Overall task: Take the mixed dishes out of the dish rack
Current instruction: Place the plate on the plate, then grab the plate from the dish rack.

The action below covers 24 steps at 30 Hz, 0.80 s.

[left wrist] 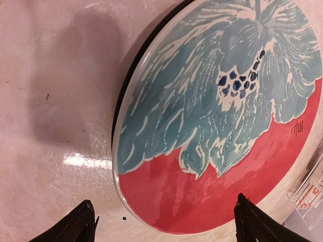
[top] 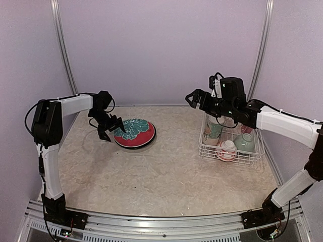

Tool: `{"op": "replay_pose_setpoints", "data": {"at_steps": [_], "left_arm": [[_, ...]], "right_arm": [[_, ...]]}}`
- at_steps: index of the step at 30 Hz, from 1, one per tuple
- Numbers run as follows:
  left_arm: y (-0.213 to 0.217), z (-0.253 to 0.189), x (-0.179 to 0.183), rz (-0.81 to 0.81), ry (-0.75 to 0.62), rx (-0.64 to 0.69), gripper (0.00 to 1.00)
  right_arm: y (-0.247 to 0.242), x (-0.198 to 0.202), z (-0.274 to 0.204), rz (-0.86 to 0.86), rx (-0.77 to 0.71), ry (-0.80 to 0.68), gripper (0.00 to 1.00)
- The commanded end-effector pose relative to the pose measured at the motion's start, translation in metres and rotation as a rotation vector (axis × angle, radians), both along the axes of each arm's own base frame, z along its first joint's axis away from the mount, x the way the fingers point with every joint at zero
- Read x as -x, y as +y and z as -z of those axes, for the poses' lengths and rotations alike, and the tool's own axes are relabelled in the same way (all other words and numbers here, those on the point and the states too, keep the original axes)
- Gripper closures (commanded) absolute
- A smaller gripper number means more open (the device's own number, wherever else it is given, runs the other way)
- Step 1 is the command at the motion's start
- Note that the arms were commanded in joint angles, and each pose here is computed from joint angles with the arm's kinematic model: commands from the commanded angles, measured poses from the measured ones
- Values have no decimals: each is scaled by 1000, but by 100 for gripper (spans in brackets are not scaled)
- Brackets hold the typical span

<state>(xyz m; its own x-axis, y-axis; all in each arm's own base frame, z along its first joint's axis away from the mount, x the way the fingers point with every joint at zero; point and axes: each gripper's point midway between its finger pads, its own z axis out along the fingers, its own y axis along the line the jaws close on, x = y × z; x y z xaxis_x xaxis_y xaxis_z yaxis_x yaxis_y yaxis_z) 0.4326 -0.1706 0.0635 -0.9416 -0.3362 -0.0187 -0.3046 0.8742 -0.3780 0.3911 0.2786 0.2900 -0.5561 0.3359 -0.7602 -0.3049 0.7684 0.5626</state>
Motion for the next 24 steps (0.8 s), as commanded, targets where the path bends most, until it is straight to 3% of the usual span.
{"op": "replay_pose_setpoints", "data": {"at_steps": [1,7,18,24], "left_arm": [[2,-17,0,20,-35,-18,9],[-8,-68,6,66,-208,28,1],[-5,-165,28,78,-525,26,1],[1,-194,39,60,-603,43,1]], "right_arm": [[-19,2,1,59,66,-2,0],[-38,2,7,122,180,14,0],[-115,-5,17,419,513,112,0],[-156,-21,13,597,710,169,0]]}}
